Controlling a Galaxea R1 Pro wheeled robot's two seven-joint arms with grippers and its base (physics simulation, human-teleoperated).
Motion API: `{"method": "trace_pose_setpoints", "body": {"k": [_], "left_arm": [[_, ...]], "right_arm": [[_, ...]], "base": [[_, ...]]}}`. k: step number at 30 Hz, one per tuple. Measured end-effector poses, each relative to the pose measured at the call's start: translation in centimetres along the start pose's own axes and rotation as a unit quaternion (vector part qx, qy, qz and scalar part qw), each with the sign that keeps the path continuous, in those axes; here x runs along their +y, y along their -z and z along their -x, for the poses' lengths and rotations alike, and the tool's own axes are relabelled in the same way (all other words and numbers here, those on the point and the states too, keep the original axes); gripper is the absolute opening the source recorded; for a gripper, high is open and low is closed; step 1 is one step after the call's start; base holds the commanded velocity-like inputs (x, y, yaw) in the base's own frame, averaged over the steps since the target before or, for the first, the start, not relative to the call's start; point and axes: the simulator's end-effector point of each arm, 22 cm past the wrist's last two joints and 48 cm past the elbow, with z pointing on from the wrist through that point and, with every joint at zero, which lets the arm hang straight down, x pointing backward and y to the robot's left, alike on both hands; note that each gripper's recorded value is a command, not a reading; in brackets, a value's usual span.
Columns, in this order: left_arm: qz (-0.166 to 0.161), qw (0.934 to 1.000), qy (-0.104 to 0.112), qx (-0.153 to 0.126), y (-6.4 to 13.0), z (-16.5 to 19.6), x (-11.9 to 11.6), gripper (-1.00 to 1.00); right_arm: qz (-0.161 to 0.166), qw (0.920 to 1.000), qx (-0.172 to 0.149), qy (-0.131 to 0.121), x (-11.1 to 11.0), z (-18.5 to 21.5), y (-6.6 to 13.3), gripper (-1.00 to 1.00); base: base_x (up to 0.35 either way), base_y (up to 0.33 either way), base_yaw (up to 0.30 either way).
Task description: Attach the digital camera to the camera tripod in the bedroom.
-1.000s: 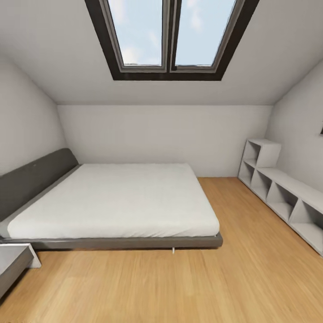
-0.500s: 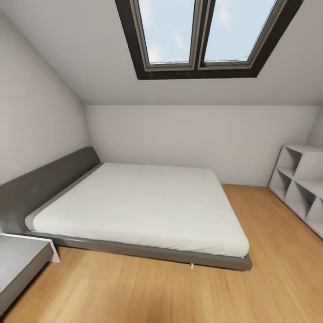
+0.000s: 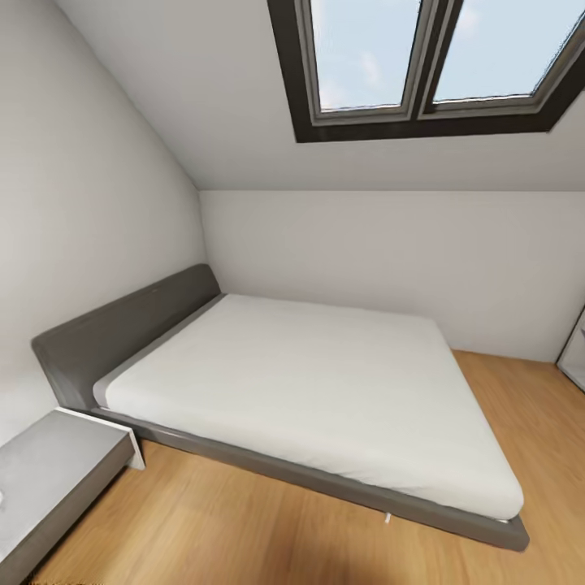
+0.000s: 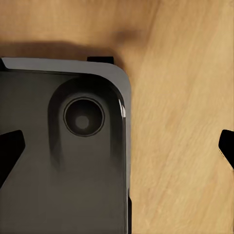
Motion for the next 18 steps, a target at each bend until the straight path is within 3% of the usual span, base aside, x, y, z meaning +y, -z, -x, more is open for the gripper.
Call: {"method": "trace_pose_setpoints", "body": {"k": [18], "left_arm": [[0.0, 1.0, 0.0, 0.0, 0.0, 0.01, -0.03, 1.0]], "right_arm": [[0.0, 1.0, 0.0, 0.0, -0.01, -0.01, 0.0, 1.0]], "base": [[0.24, 0.159, 0.294]]}}
